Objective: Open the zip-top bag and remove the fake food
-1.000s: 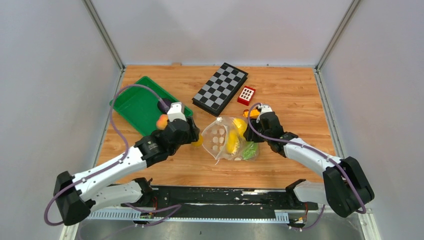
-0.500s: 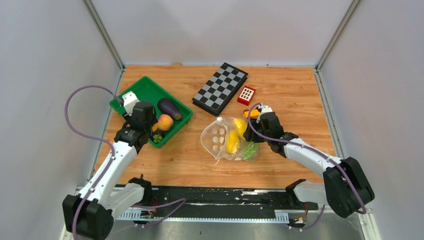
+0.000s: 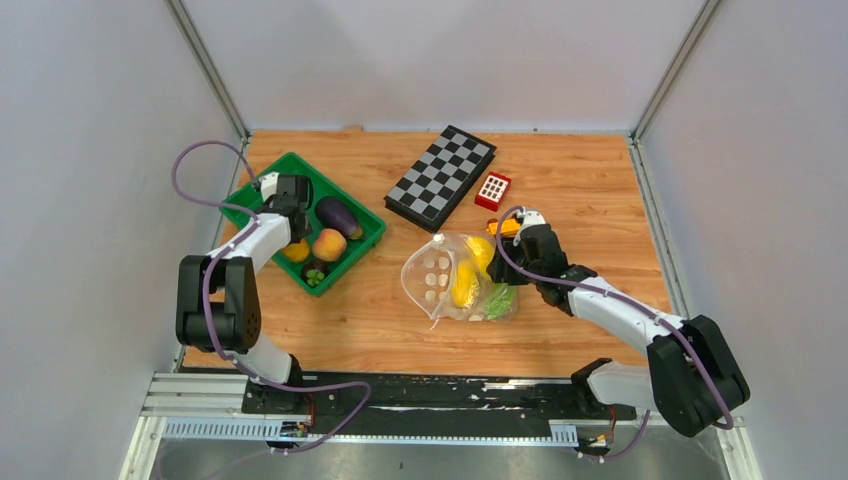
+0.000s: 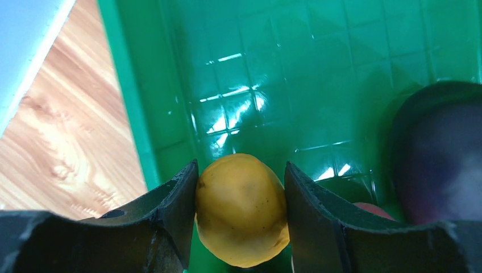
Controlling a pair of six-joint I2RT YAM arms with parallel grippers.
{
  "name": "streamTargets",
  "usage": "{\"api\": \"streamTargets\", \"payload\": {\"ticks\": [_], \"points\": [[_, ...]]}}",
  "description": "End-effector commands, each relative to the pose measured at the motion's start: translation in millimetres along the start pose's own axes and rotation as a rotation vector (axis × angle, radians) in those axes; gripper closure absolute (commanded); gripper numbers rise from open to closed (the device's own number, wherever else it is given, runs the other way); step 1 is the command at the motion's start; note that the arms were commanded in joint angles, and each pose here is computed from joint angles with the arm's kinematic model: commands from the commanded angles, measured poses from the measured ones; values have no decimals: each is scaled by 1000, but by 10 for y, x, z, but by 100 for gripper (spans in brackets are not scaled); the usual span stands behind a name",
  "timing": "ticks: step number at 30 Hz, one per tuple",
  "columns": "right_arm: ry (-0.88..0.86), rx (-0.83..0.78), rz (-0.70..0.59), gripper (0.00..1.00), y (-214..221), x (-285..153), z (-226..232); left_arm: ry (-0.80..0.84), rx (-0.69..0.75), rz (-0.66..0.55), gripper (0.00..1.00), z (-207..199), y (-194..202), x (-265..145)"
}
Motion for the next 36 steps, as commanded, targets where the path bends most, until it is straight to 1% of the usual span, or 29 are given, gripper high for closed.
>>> {"api": "streamTargets", "payload": {"ticks": [1, 6, 8, 10, 13, 17, 21, 27, 31, 36], "points": [[-23, 9, -62, 52, -87, -26, 46, 41, 41, 33, 40, -71, -31, 63], [-27, 13, -57, 52, -81, -10, 51, 75, 52, 69, 21, -93, 24, 49], [-29, 13, -56, 52, -81, -10, 53, 89, 53, 71, 16, -85, 11, 4], [-30, 15, -58, 52, -81, -12, 53, 115, 48, 68, 14, -83, -15, -60], [-32, 14, -57, 53, -80, -8, 56, 172, 32, 70, 10, -71, -36, -195], [-31, 16, -55, 53, -76, -2, 52, 308, 1, 59, 7, -72, -23, -444], [-32, 16, -51, 53, -76, 6, 55, 459, -18, 7, 5, -91, 15, -811], [-33, 15, -53, 53, -77, -3, 57, 650, 28, -63, 2, -205, 130, -1431], [-31, 14, -54, 53, -80, -4, 56, 791, 68, -67, 1, -372, 306, -1773], [-25, 14, -56, 53, -78, -3, 48, 920, 146, -67, 1, -621, 521, -2107]]}}
Point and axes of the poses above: each gripper's point midway between its finger pads, its own x axis out along the fingers, its own z axis along the line the jaws close on, y = z × x, the point moved 8 cm from there along -x, back along the fingers, and after that the axes turned 7 degrees about x, right-handed, at the moved point
